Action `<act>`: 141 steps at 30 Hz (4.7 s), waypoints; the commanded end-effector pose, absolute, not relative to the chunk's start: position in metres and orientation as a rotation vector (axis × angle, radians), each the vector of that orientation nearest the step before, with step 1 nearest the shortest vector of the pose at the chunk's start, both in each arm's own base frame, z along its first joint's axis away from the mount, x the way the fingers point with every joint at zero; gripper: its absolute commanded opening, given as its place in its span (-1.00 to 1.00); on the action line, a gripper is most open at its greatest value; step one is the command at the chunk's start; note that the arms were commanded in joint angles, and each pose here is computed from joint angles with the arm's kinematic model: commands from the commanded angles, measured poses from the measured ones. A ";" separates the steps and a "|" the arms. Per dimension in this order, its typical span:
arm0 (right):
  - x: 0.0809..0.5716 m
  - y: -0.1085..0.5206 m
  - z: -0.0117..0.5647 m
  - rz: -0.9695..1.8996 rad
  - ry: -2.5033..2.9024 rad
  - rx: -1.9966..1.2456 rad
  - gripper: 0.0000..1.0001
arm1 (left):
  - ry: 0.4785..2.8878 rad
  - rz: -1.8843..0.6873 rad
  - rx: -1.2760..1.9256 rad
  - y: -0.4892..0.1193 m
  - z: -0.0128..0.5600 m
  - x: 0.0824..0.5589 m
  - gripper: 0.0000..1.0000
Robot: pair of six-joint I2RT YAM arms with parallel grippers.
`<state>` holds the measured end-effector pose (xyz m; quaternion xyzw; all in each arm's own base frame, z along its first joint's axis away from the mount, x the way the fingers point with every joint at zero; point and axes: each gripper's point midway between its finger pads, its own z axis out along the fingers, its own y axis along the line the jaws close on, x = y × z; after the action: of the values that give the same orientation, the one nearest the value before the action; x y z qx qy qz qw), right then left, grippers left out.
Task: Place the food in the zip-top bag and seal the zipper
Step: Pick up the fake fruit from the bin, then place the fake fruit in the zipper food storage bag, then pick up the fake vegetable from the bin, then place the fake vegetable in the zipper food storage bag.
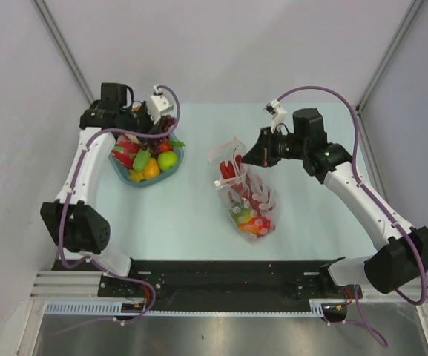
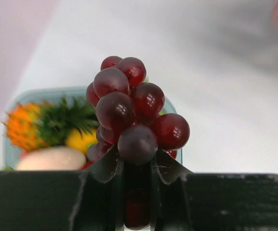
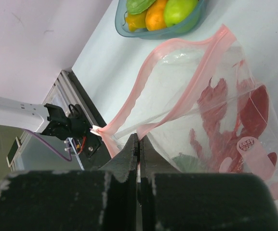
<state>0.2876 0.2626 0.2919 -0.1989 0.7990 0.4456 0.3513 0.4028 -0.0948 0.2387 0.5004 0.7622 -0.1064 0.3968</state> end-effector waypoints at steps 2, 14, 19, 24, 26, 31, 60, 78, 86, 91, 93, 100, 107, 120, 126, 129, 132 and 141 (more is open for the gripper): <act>0.293 0.267 0.309 1.167 2.003 -0.548 -1.00 | 1.626 -0.546 1.092 -0.164 0.370 0.376 -1.00; 0.290 0.264 0.323 1.188 1.958 -0.523 -1.00 | 1.523 -1.219 0.828 -0.305 0.381 0.285 -1.00; 0.287 0.257 0.326 1.191 1.952 -0.504 -1.00 | 1.659 -1.307 0.815 -0.333 0.324 0.275 -0.83; 0.284 0.252 0.330 1.190 1.936 -0.509 -1.00 | 1.775 -1.181 0.867 -0.324 0.288 0.277 0.62; 0.282 0.252 0.329 1.185 1.933 -0.516 -1.00 | 1.748 -1.112 0.891 -0.318 0.296 0.282 0.93; 0.279 0.250 0.333 1.184 1.911 -0.536 -1.00 | 1.792 -1.041 0.792 -0.276 0.314 0.300 0.99; 0.279 0.248 0.333 1.162 1.925 -0.548 -1.00 | 2.456 0.129 0.512 0.010 0.130 0.450 0.40; 0.286 0.252 0.330 1.170 1.934 -0.545 -1.00 | 2.301 -0.021 0.465 -0.015 0.224 0.433 -0.45; 0.288 0.257 0.333 1.202 1.927 -0.548 -1.00 | 1.712 -0.759 0.465 -0.164 0.370 0.387 -0.45; 0.290 0.260 0.337 1.239 1.922 -0.516 -1.00 | 1.478 -0.954 0.363 -0.239 0.403 0.352 -0.38; 0.293 0.259 0.342 1.262 1.917 -0.481 -1.00 | 1.473 -0.967 0.299 -0.266 0.402 0.346 -0.37; 0.305 0.256 0.362 1.349 1.875 -0.385 -1.00 | 1.454 -0.951 0.134 -0.305 0.368 0.336 -0.30; 0.304 0.258 0.365 1.411 1.857 -0.377 -1.00 | 1.418 -1.009 0.191 -0.340 0.345 0.307 -0.29; 0.288 0.257 0.371 1.451 1.797 -0.473 -1.00 | 1.614 -1.071 0.248 -0.343 0.281 0.302 -0.40; 0.276 0.260 0.367 1.459 1.775 -0.556 -1.00 | 1.673 -1.184 0.573 -0.364 0.284 0.282 -0.68; 0.274 0.259 0.367 1.442 1.763 -0.565 -1.00 | 1.715 -1.212 0.620 -0.366 0.278 0.273 -0.68; 0.275 0.256 0.367 1.433 1.766 -0.559 -1.00 | 1.756 -1.215 0.681 -0.362 0.270 0.261 -0.67; 0.273 0.251 0.361 1.401 1.785 -0.543 -1.00 | 1.766 -1.113 0.784 -0.326 0.267 0.245 -0.62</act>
<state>0.2783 0.2547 0.3296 -0.1792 0.7403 0.5537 0.3367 0.2671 -0.3331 0.2590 0.2538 0.7286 -0.4476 0.4521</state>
